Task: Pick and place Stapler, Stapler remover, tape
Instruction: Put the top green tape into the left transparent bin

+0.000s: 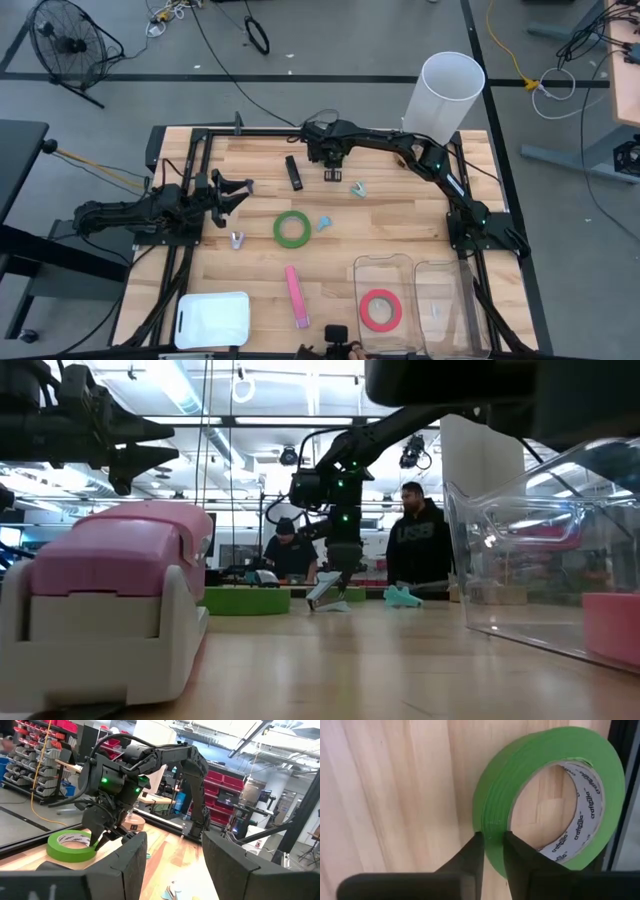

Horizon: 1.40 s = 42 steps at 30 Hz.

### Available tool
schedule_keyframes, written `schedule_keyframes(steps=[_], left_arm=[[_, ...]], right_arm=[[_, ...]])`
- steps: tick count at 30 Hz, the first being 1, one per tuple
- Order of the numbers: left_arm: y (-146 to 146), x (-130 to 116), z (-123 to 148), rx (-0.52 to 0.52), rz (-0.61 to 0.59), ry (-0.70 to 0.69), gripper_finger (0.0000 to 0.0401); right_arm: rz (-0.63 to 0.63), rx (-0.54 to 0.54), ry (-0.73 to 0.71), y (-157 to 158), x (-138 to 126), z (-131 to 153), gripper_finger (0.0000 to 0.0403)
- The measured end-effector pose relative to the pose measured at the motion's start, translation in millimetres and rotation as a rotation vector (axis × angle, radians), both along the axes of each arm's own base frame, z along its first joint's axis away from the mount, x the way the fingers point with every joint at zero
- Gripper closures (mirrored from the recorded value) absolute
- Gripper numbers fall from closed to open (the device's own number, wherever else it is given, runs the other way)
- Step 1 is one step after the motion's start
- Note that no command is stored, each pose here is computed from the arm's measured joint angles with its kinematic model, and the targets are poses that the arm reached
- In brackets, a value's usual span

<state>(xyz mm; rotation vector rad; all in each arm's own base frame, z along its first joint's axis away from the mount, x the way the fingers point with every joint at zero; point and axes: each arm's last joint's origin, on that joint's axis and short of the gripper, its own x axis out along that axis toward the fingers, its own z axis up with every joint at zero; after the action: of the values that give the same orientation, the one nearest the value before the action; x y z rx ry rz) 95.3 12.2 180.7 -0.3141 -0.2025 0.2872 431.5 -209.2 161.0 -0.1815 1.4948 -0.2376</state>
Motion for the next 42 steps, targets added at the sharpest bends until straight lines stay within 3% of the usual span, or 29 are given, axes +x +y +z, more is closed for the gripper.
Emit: schedule_keyframes(steps=[9, 15, 22, 28, 31, 42], left_arm=[[0.0, 0.0, -0.3, 0.000, 0.000, 0.003, 0.0206], [0.0, 0.0, -0.3, 0.000, 0.000, 0.003, 0.0206], [0.0, 0.0, -0.2, -0.003, 0.000, 0.001, 0.0206], [0.0, 0.0, -0.2, -0.003, 0.000, 0.002, 0.0206], [0.0, 0.0, -0.2, -0.002, 0.000, 0.002, 0.0206], [0.0, 0.0, -0.2, -0.003, 0.000, 0.001, 0.0206]], right_arm=[[-0.045, -0.017, 0.003, 2.6, -1.7, 5.6, 0.0349], [-0.042, 0.025, -0.045, 7.1, -6.6, 29.2, 0.0397], [-0.053, 0.016, -0.081, 19.3, -4.5, 43.2, 0.0396], [-0.085, 0.070, -0.086, 16.9, -4.4, 35.8, 0.0376], [-0.086, 0.031, -0.102, 15.9, -1.7, 36.1, 0.0357], [-0.117, 0.026, -0.119, 8.1, -0.5, 28.8, 0.0214]])
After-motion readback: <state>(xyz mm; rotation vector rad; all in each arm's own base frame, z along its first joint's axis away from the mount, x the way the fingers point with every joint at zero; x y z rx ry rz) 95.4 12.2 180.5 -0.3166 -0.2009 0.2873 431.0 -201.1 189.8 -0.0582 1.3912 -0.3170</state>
